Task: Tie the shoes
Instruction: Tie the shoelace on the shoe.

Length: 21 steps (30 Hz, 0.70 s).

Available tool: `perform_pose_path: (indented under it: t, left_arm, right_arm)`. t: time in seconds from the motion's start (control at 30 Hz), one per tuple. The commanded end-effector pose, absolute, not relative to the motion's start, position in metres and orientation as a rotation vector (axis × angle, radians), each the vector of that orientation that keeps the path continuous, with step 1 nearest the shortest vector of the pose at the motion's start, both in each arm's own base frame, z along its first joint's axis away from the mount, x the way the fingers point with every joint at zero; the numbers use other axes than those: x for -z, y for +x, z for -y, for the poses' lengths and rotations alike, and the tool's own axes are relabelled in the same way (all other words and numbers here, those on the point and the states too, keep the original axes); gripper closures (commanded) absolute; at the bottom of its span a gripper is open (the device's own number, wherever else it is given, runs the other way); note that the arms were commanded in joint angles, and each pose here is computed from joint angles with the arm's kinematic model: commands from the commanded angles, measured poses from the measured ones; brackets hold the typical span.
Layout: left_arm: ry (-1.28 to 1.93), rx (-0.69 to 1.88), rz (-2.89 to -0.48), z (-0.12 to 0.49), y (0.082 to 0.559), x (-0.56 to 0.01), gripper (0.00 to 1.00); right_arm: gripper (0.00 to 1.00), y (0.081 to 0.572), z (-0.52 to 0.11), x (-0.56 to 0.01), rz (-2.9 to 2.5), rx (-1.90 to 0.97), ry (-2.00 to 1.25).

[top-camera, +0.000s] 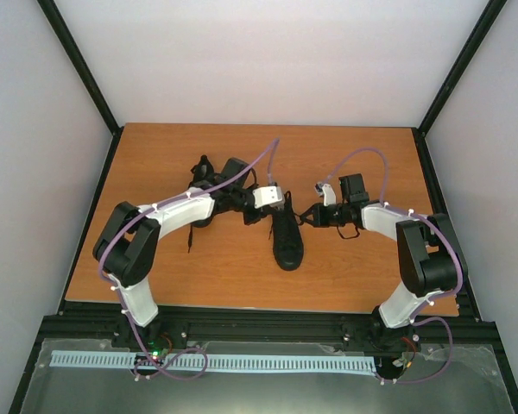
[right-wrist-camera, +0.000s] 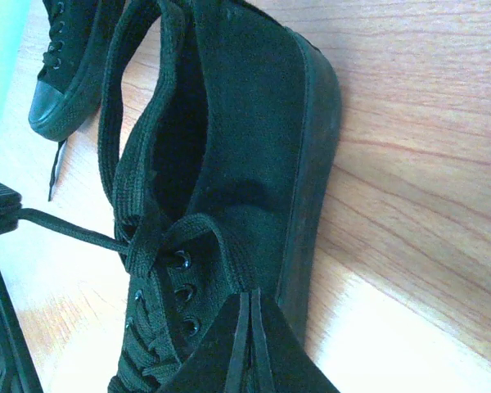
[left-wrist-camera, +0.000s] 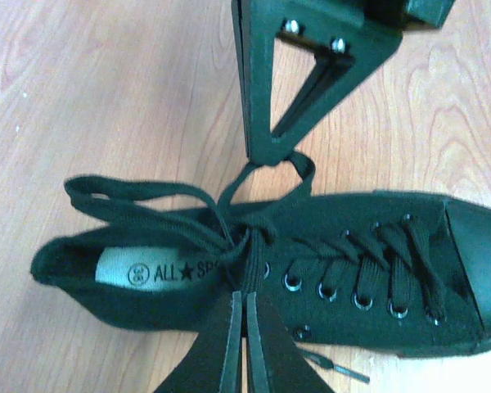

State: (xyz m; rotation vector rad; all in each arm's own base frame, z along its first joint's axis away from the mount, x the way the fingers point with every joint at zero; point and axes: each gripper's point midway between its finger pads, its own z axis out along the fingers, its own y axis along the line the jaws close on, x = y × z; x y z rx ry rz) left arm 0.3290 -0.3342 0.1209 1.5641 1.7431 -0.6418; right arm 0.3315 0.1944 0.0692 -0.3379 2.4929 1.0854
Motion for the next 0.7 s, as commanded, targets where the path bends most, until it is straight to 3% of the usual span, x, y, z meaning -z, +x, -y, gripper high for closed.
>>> perform_pose_path:
  t: [0.0,0.5,0.67]
  left_arm:
    - [1.62,0.57,-1.765,0.316,0.324,-0.114,0.99]
    - [1.75,0.508,-1.735,0.299,0.314,-0.081,0.99]
    - [1.75,0.504,-1.711,0.301,0.315,-0.087,0.94]
  right_arm:
    - [0.97,0.336,-0.199,-0.072,-2.479,-1.095,-0.372]
    - [0.96,0.332,-0.205,-0.073,-2.47,-1.169,-0.39]
    - [0.76,0.33,-0.203,-0.08,-2.449,-1.156,-0.385]
